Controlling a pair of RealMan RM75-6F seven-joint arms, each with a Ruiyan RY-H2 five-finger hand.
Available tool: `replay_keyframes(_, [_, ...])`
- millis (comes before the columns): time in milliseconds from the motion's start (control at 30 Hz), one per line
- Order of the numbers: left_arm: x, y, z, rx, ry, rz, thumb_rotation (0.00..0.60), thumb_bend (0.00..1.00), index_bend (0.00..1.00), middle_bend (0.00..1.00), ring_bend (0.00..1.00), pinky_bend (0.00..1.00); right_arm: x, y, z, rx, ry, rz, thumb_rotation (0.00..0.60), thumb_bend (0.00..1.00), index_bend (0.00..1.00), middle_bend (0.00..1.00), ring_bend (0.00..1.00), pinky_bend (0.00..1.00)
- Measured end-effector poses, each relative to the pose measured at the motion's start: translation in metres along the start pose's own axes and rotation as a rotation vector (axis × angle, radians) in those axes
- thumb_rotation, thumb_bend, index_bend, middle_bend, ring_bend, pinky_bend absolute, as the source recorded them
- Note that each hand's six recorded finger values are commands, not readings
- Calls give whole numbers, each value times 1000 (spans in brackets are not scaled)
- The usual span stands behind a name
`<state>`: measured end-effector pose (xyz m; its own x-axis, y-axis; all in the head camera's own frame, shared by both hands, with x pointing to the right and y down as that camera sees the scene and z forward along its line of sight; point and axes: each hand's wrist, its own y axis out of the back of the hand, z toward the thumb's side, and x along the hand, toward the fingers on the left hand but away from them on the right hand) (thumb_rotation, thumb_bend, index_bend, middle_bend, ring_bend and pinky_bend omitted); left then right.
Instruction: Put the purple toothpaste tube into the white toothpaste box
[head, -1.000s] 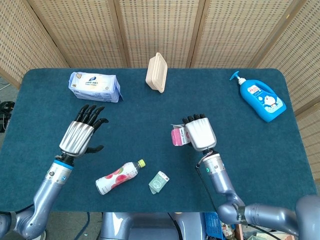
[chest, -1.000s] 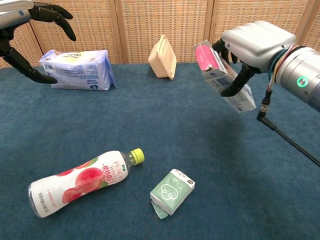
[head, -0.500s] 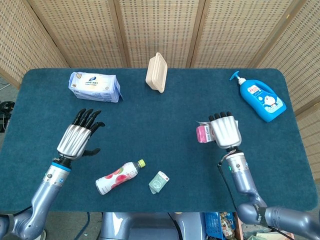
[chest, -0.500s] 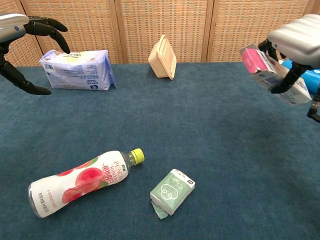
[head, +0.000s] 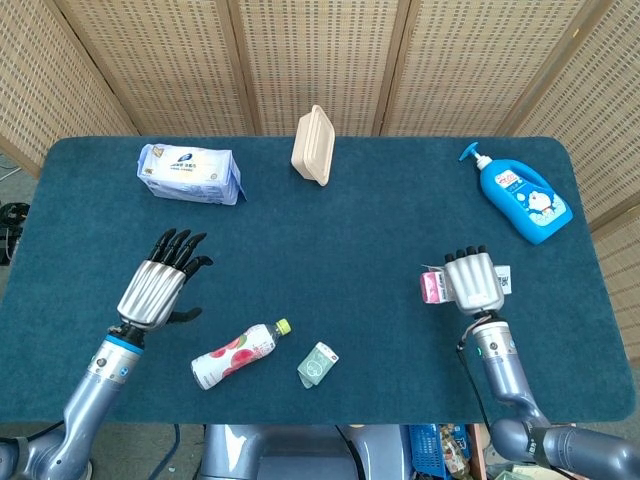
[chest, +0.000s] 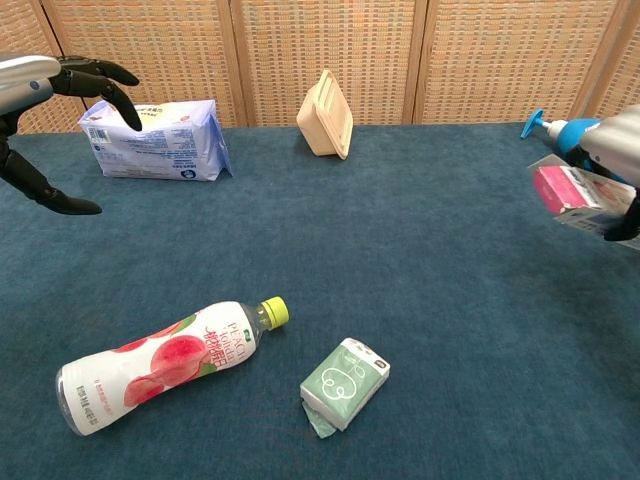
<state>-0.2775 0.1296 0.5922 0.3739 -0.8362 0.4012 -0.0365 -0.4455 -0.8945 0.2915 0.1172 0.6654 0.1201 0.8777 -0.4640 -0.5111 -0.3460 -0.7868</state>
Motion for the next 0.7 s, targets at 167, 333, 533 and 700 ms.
replay_keyframes(167, [-1, -3, -1, 1, 0, -6, 600, 93, 297, 84, 15, 0, 5, -17, 5, -7, 4, 80, 600, 62, 332, 195, 68, 291])
replay_keyframes(333, [-3, -7, -3, -1, 5, -15, 600, 91, 297, 84, 14, 0, 10, -31, 15, -62, 27, 173, 600, 0, 209, 80, 0, 182])
replay_keyframes(533, [-5, -8, -4, -12, 6, -17, 600, 92, 298, 84, 15, 0, 15, -32, 30, -160, 65, 210, 600, 0, 177, 29, 0, 178])
replay_keyframes(700, [-7, -8, -5, -15, 6, -18, 600, 92, 294, 83, 13, 0, 15, -25, 35, -169, 79, 185, 600, 0, 176, 17, 0, 155])
